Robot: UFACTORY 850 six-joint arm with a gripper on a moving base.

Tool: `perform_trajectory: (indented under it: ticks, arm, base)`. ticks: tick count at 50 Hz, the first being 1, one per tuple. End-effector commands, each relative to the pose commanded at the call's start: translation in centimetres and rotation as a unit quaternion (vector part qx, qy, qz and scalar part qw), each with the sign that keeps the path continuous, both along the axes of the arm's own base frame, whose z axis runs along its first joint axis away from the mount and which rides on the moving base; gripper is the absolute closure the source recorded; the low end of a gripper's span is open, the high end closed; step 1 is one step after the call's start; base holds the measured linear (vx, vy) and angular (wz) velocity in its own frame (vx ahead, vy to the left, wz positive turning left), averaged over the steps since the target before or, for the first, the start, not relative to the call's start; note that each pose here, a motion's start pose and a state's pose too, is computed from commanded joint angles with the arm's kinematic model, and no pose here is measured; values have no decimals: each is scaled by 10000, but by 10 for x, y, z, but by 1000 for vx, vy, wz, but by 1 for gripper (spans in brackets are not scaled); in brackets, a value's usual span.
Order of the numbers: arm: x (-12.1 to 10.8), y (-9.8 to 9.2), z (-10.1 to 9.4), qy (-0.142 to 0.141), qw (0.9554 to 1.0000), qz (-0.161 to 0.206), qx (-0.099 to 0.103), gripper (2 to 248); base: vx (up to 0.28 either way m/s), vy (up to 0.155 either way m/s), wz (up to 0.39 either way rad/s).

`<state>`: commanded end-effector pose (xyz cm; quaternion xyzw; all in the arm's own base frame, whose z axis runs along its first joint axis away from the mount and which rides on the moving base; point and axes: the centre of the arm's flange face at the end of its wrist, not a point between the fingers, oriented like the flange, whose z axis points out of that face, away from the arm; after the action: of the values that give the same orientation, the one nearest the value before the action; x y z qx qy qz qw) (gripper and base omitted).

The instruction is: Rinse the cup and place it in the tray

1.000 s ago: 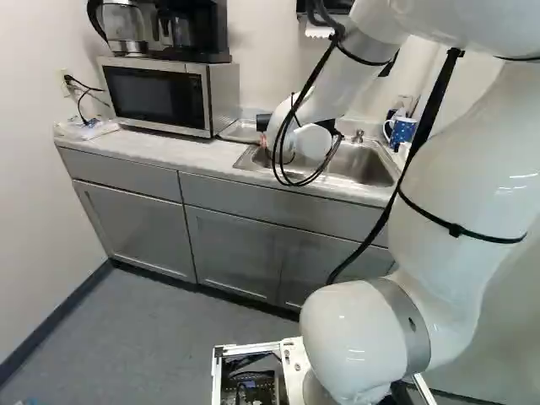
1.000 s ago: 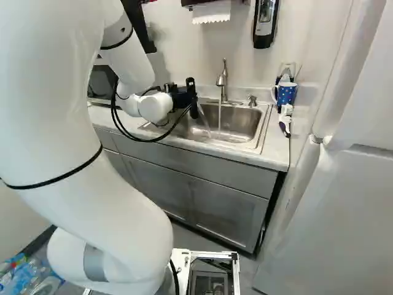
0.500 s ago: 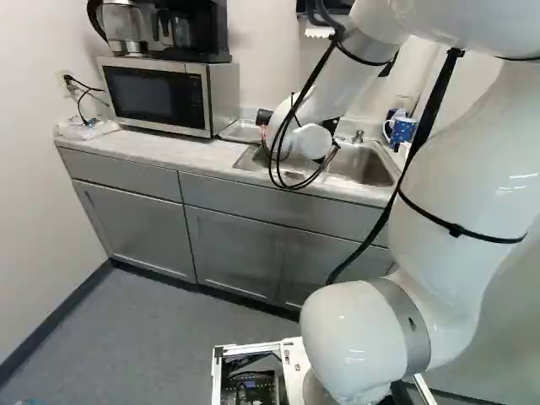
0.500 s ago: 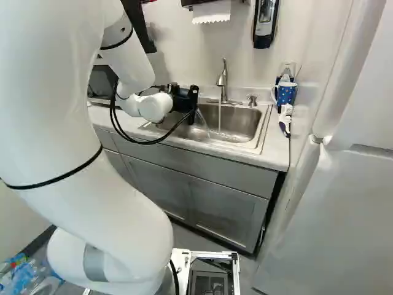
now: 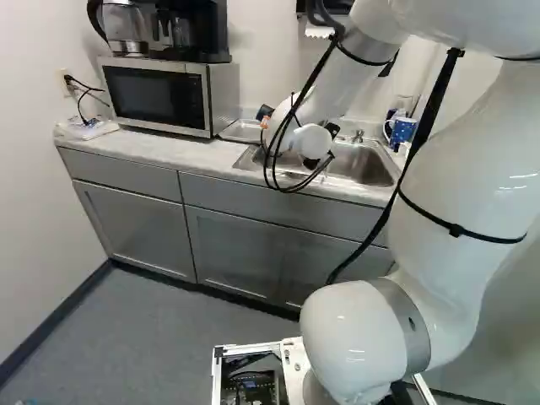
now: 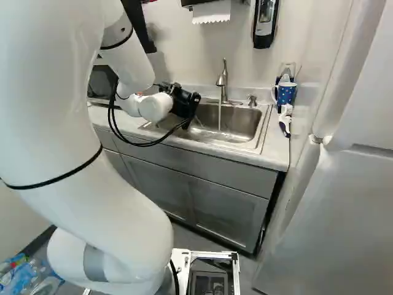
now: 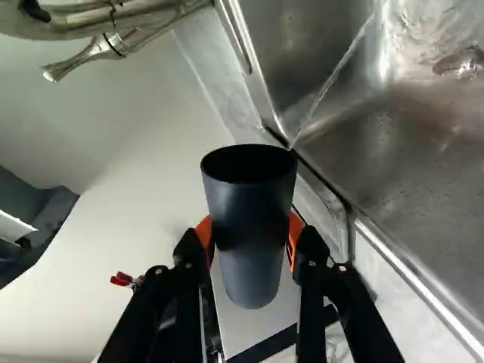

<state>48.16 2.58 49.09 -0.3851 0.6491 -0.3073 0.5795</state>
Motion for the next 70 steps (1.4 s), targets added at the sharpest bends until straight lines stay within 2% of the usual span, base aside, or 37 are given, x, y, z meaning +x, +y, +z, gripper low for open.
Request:
perform_trajectory:
  ticks: [2,70]
  arm:
    - [0,0,0,5,9999,-15,104,134]
    - [0,0,0,5,9999,-15,104,134]
  base:
    - [0,0,0]
    - [0,0,0]
